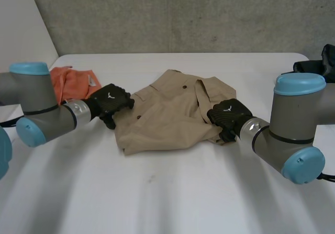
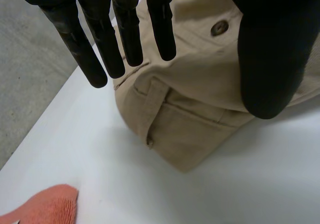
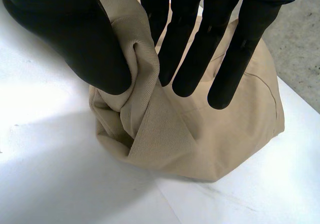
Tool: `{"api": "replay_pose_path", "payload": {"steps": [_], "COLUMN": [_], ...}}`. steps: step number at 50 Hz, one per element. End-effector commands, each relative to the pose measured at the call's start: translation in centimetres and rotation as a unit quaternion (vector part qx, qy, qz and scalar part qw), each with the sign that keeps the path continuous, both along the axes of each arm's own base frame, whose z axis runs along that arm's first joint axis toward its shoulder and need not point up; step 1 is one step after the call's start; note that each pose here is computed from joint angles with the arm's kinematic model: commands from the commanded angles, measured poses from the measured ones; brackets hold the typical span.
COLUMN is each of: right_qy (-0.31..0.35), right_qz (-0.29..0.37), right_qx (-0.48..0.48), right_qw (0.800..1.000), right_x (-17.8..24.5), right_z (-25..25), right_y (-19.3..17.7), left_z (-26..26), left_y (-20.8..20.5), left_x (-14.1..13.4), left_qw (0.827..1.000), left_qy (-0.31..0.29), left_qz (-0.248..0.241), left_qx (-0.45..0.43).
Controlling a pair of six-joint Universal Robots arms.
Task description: Fold the laundry.
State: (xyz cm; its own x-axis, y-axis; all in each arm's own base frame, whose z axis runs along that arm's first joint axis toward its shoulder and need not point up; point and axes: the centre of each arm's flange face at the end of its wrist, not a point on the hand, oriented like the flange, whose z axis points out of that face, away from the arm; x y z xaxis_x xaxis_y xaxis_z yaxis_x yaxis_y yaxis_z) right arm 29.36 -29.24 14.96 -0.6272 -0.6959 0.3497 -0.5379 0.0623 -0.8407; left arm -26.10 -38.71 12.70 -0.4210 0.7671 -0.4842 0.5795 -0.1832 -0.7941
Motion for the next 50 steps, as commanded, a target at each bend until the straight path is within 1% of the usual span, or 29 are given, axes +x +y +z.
{"api": "replay_pose_path", "payload": {"steps": [1,5,9,12,13,16,17,18,20,21,24,25,27,28,31,32,35,36,39,40,42,44,46,47,50], "right_qy": [-0.004,-0.013,-0.043,-0.058,-0.067,-0.082,-0.089,-0.092,-0.099,-0.104,-0.109,-0.110,-0.109,-0.109,-0.108,-0.107,-0.106,-0.105,-0.104,-0.103,-0.100,-0.094,-0.088,-0.080,-0.067], "right_qz": [0.001,0.000,-0.007,-0.013,-0.018,-0.025,-0.032,-0.037,-0.045,-0.054,-0.067,-0.074,-0.081,-0.088,-0.100,-0.107,-0.115,-0.118,-0.121,-0.120,-0.114,-0.099,-0.088,-0.075,-0.052], "right_qx": [-0.002,-0.011,-0.028,-0.037,-0.042,-0.046,-0.048,-0.050,-0.053,-0.057,-0.062,-0.064,-0.066,-0.068,-0.072,-0.074,-0.079,-0.080,-0.083,-0.085,-0.086,-0.087,-0.088,-0.091,-0.093], "right_qw": [1.000,1.000,0.999,0.998,0.997,0.995,0.994,0.994,0.993,0.991,0.990,0.989,0.988,0.988,0.987,0.986,0.985,0.984,0.984,0.984,0.985,0.987,0.988,0.990,0.992], "right_x": [0.1,0.2,0.2,0.2,0.1,-0.2,-0.5,-0.6,-0.9,-1.1,-1.5,-1.7,-1.9,-2.2,-2.7,-3.1,-3.6,-3.9,-4.3,-4.4,-4.4,-4.2,-4.0,-3.9,-3.4], "right_z": [0.2,0.7,2.1,2.8,3.2,3.9,4.3,4.5,4.8,5.2,5.4,5.6,5.6,5.7,5.8,5.9,6.0,6.0,6.1,6.2,6.1,6.0,5.9,5.9,5.7], "right_y": [0.0,0.1,0.0,-0.1,-0.1,-0.3,-0.5,-0.6,-0.9,-1.2,-1.6,-1.8,-2.1,-2.4,-2.9,-3.3,-3.9,-4.3,-4.7,-4.9,-4.9,-4.8,-4.7,-4.5,-4.0], "left_z": [-0.7,0.4,2.6,5.8,8.1,12.4,15.4,16.8,19.4,21.7,23.9,24.8,25.4,25.9,25.1,23.3,19.6,17.4,13.9,11.8,9.6,7.9,7.7,7.9,8.9], "left_y": [-1.4,-2.0,-3.0,-4.8,-5.8,-7.0,-7.2,-7.2,-6.8,-5.9,-4.4,-3.2,-2.0,-0.8,0.7,1.5,2.6,3.7,5.4,6.5,7.6,8.1,8.0,7.6,7.0], "left_x": [0.1,-0.1,-0.7,-0.9,-0.8,-0.6,-0.7,-0.7,-1.1,-1.9,-3.4,-4.6,-5.8,-6.7,-8.2,-9.0,-9.6,-9.8,-10.2,-10.4,-10.5,-10.1,-9.7,-9.0,-7.8], "left_qw": [0.999,0.998,0.994,0.981,0.970,0.944,0.925,0.915,0.900,0.890,0.884,0.883,0.883,0.884,0.893,0.906,0.926,0.935,0.944,0.947,0.950,0.957,0.962,0.967,0.974], "left_qy": [-0.029,-0.024,-0.006,0.025,0.050,0.104,0.146,0.169,0.216,0.260,0.313,0.340,0.361,0.377,0.387,0.382,0.362,0.342,0.310,0.289,0.267,0.241,0.229,0.220,0.209], "left_qz": [0.033,0.047,0.071,0.115,0.142,0.180,0.193,0.197,0.190,0.167,0.117,0.078,0.042,0.010,-0.029,-0.047,-0.064,-0.082,-0.114,-0.136,-0.154,-0.158,-0.147,-0.127,-0.084], "left_qx": [-0.020,-0.039,-0.081,-0.151,-0.192,-0.257,-0.293,-0.307,-0.327,-0.336,-0.327,-0.314,-0.296,-0.275,-0.226,-0.175,-0.091,-0.046,0.006,0.029,0.045,0.042,0.028,0.014,0.000]}}
